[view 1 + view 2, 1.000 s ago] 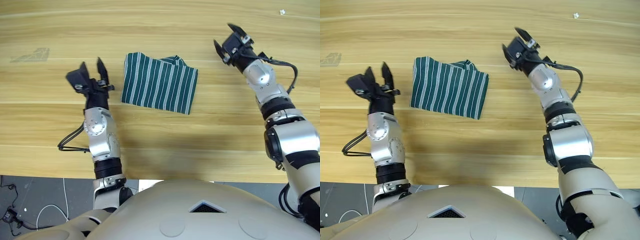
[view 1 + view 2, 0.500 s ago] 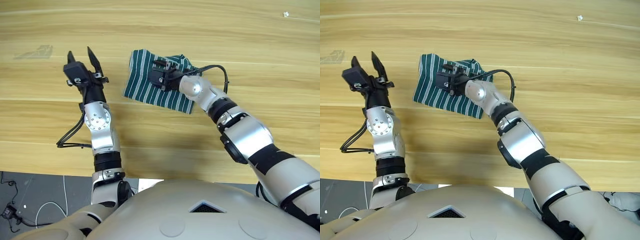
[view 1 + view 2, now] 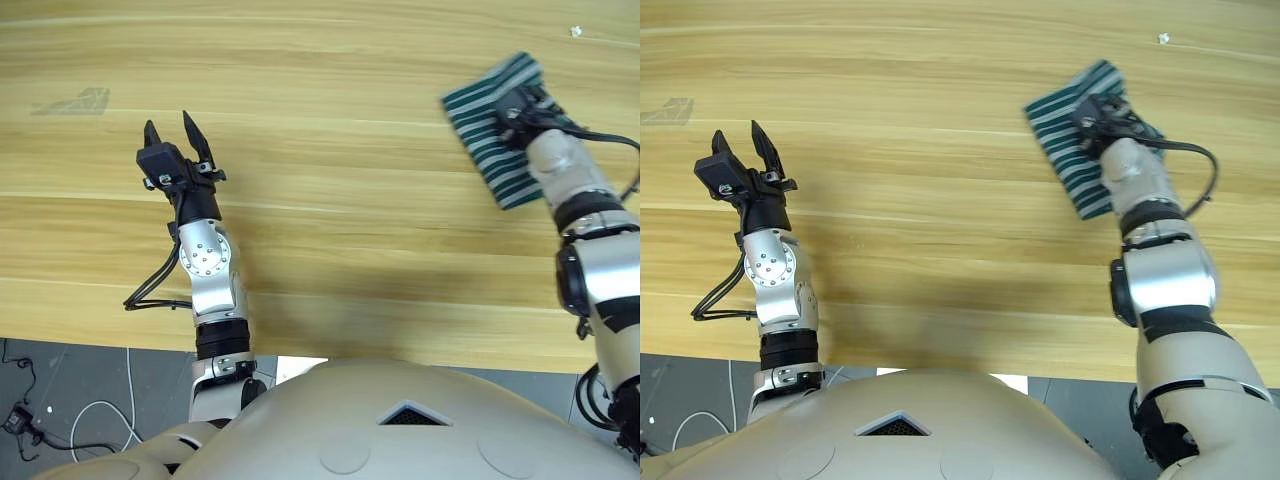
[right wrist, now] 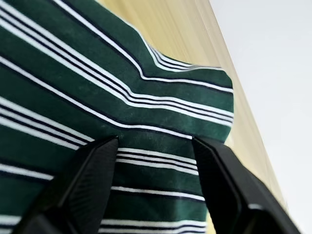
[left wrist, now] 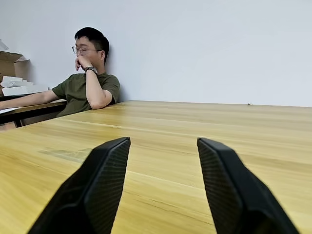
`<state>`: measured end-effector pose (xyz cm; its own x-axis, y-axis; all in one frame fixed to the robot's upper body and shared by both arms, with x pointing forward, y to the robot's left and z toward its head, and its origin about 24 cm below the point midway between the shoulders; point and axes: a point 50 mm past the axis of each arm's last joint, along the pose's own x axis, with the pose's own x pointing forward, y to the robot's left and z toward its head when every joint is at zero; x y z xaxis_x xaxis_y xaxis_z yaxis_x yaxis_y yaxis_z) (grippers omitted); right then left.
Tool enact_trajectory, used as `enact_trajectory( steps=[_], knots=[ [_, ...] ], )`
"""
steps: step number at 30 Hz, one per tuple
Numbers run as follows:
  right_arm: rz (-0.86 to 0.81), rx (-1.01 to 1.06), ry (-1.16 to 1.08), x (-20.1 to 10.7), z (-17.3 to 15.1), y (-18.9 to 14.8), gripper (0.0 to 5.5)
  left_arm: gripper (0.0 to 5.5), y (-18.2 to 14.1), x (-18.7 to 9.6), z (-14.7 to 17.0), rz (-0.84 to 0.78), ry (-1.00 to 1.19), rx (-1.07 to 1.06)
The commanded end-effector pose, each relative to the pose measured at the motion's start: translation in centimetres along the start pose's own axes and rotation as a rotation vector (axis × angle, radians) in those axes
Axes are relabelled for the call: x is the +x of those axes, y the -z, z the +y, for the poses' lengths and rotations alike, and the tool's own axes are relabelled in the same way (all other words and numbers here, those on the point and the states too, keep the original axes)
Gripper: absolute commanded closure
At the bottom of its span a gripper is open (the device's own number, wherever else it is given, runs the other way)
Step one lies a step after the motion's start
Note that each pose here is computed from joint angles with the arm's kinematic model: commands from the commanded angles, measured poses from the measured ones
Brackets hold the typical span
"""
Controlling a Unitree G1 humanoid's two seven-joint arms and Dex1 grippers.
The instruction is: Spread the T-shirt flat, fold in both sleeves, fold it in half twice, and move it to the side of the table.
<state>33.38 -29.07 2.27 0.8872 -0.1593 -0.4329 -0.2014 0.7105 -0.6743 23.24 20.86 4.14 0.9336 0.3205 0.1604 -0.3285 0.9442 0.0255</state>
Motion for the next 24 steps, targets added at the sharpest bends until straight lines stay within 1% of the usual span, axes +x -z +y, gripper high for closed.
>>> enact_trajectory(
  steps=[1,4,6,8,10,11,13,14,15,16,18,19,21,22,24],
  knots=[
    [0.205,0.390,0.079,-2.3,-1.4,6.9,2.69,2.95,-0.1,-1.1,-0.2,0.011,0.001,0.039],
    [0.217,0.513,0.132,-3.2,-1.8,8.6,2.69,2.95,-0.4,-1.3,-0.5,0.003,0.019,0.073],
    [0.179,0.554,0.171,-3.2,-2.4,8.3,2.69,2.95,-0.4,-1.3,-0.5,0.004,0.023,0.082],
    [0.117,0.554,0.207,-3.0,-3.6,7.3,2.69,2.95,-0.3,-1.2,-0.6,0.006,0.027,0.085],
    [-0.044,0.571,0.249,-2.4,-5.5,4.4,2.69,2.95,-0.4,-1.1,-0.7,-0.005,0.036,0.094],
    [-0.141,0.541,0.278,-2.2,-6.5,2.5,2.69,2.95,-0.5,-1.1,-0.6,-0.011,0.035,0.101],
    [-0.391,0.483,0.348,-2.4,-8.0,-1.9,2.69,2.95,-0.7,-1.0,-0.5,-0.027,0.033,0.109],
    [-0.523,0.461,0.375,-2.8,-8.1,-3.9,2.69,2.95,-1.0,-0.9,-0.6,-0.042,0.033,0.109],
    [-0.637,0.450,0.395,-3.4,-7.8,-5.4,2.69,2.95,-1.4,-0.8,-0.7,-0.058,0.035,0.110],
    [-0.752,0.445,0.409,-4.2,-6.8,-6.7,2.69,2.95,-1.8,-0.7,-0.9,-0.078,0.053,0.110],
    [-0.893,0.478,0.405,-5.5,-4.4,-8.0,2.69,2.95,-2.1,-0.6,-1.4,-0.060,0.095,0.040],
    [-0.917,0.531,0.374,-5.9,-2.4,-8.1,2.69,2.95,-2.5,-0.5,-1.7,-0.083,0.123,0.067],
    [-0.905,0.621,0.308,-6.2,1.9,-7.8,2.69,2.95,-3.1,-0.3,-3.2,-0.123,0.201,0.072],
    [-0.886,0.684,0.297,-6.5,3.5,-7.5,2.69,2.95,-3.7,-0.2,-4.2,-0.149,0.254,0.064],
    [-0.890,0.732,0.282,-7.3,5.3,-7.6,2.69,2.95,-4.6,-0.1,-5.6,-0.194,0.334,0.047]
  ],
)
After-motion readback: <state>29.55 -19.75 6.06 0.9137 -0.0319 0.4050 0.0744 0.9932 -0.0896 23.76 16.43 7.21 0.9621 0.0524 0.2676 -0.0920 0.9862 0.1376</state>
